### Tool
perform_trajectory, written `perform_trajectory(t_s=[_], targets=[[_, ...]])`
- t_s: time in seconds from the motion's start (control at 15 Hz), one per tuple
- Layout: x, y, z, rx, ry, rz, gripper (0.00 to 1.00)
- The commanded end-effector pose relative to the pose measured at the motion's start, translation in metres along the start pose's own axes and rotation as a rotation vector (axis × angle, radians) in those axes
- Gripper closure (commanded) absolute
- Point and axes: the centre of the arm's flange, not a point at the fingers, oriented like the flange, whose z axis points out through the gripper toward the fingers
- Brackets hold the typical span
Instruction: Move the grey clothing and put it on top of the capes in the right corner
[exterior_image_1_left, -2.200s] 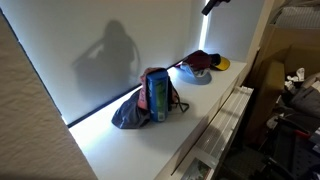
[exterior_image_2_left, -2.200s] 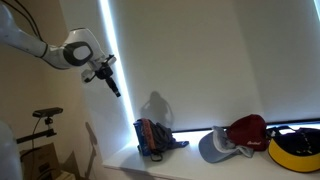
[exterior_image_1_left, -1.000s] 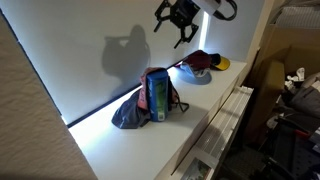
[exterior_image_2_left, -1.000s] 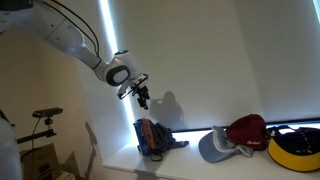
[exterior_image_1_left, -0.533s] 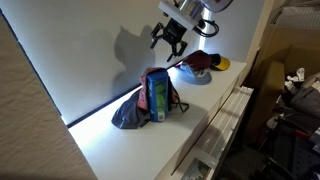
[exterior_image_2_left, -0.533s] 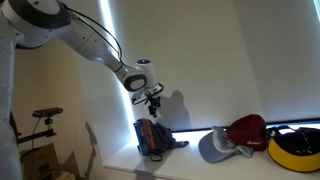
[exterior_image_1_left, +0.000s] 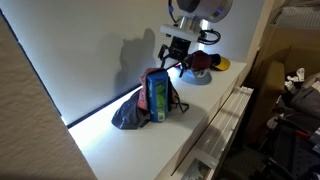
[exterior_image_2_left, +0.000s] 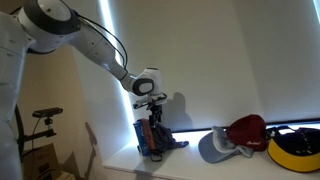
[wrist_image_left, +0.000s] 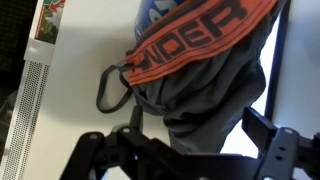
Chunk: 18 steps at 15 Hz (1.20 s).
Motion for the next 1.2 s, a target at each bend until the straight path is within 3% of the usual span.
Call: perform_trajectory(t_s=[0.0,0.13,0.27,0.4,0.8,1.0,1.07,1.13], targets=[[0.0,0.0,0.001,-0.001,0.0,0.0,0.0],[-0.003,0.0,0.0,0.034,0.016,-0.007,0.0],[-0.006,-0.004,0.01,0.162,0.005,-0.001,0.0],[-0.01,-0.011,0.027,0.234,-0.019,0.026,0.0],[-0.016,-0.012,0.021,0.18,-0.022,0.023,0.0],[-0.015,-0.01,0.033,0.065,-0.029,0.044,0.0],[-0.016,-0.008,0.029,0.12,-0.027,0.03,0.0],[-0.015,-0.007,0.031,0.11,-0.025,0.035,0.0]])
